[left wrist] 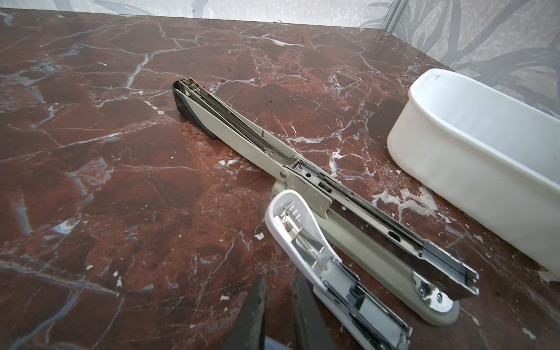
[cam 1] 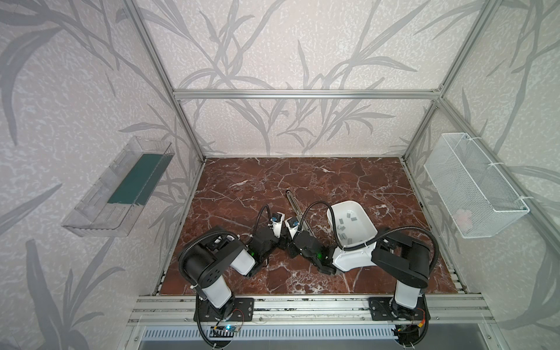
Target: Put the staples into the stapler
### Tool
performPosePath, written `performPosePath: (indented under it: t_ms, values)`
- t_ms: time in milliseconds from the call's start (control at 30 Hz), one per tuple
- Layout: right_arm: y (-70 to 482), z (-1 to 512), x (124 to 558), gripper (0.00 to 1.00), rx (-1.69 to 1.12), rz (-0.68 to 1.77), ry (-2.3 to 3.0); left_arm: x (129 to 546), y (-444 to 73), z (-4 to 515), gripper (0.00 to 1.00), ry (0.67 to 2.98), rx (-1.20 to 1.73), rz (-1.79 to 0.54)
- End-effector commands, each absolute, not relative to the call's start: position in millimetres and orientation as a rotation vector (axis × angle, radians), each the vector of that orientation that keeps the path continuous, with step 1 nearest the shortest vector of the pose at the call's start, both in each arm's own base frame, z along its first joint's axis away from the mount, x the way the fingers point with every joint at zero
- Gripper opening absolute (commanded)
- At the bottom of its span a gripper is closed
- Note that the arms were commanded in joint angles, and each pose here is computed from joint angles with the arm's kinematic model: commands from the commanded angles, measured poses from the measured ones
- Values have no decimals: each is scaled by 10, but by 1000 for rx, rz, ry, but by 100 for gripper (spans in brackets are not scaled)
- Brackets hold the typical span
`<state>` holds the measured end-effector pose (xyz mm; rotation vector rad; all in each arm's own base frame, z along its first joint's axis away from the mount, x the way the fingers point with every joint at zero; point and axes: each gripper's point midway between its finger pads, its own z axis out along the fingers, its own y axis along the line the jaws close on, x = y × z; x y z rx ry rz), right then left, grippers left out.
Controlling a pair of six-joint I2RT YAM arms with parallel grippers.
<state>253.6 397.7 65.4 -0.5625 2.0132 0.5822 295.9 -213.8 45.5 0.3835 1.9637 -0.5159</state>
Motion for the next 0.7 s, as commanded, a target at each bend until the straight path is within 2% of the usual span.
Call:
performPosePath:
  t_ms: [0,367,667]
  values:
    - [3804,344,2455,8,-591,512,2090,2718,-2009,-46,18,2150,453,-450]
    - [3730,513,2459,11,-574,519,2038,2746,-1984,-78,16,2172,444,-432]
    - [3860,387,2444,11,-626,525,2078,2729,-2006,-102,15,2172,460,-445]
